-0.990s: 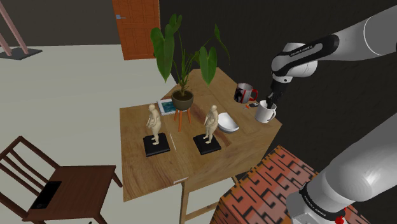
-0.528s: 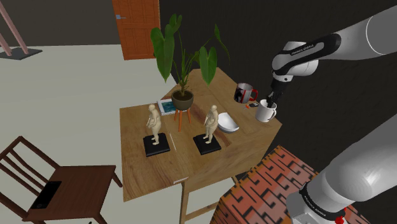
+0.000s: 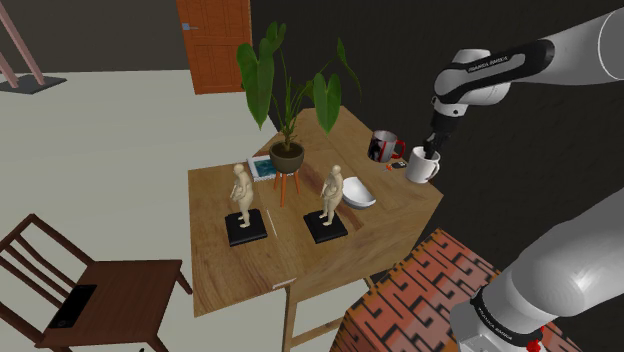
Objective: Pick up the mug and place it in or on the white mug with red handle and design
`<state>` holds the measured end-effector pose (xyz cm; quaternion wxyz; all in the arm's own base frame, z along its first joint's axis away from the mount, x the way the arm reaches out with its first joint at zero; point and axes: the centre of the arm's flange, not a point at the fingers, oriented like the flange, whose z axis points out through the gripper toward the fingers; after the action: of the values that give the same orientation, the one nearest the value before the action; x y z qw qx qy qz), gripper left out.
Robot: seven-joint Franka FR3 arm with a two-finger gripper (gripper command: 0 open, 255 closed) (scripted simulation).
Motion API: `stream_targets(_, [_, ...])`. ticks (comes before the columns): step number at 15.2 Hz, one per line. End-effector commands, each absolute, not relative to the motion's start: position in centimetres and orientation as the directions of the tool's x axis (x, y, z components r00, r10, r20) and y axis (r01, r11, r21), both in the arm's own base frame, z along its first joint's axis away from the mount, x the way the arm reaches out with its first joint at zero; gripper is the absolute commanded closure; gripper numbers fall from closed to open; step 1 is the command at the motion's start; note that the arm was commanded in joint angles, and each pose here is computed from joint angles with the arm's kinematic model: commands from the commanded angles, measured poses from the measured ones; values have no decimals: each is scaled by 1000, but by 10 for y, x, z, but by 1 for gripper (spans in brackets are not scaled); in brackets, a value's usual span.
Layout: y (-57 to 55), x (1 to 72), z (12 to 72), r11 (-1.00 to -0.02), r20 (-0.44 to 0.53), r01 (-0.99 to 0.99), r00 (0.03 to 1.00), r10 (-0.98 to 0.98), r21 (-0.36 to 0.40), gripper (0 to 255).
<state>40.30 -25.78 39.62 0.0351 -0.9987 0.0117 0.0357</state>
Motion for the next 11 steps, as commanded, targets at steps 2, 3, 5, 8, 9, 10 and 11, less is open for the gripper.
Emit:
stream_targets(2, [-258, 403, 413, -997, -72, -26, 997, -21, -69, 255])
stream_targets(3, [-258, 403, 418, -997, -72, -26, 997, -21, -69, 255])
stream_targets(5, [-258, 403, 428, -997, -72, -26, 997, -21, -69, 255])
stream_targets(8, [-258, 403, 444, -997, -72, -26, 997, -21, -69, 255])
stream_targets(9, [-258, 403, 450, -997, -72, -26, 997, -21, -69, 255])
stream_targets(10, [-258, 403, 455, -997, -72, -26, 997, -21, -69, 255])
stream_targets(11, [-258, 403, 460, -997, -72, -26, 997, -21, -69, 255])
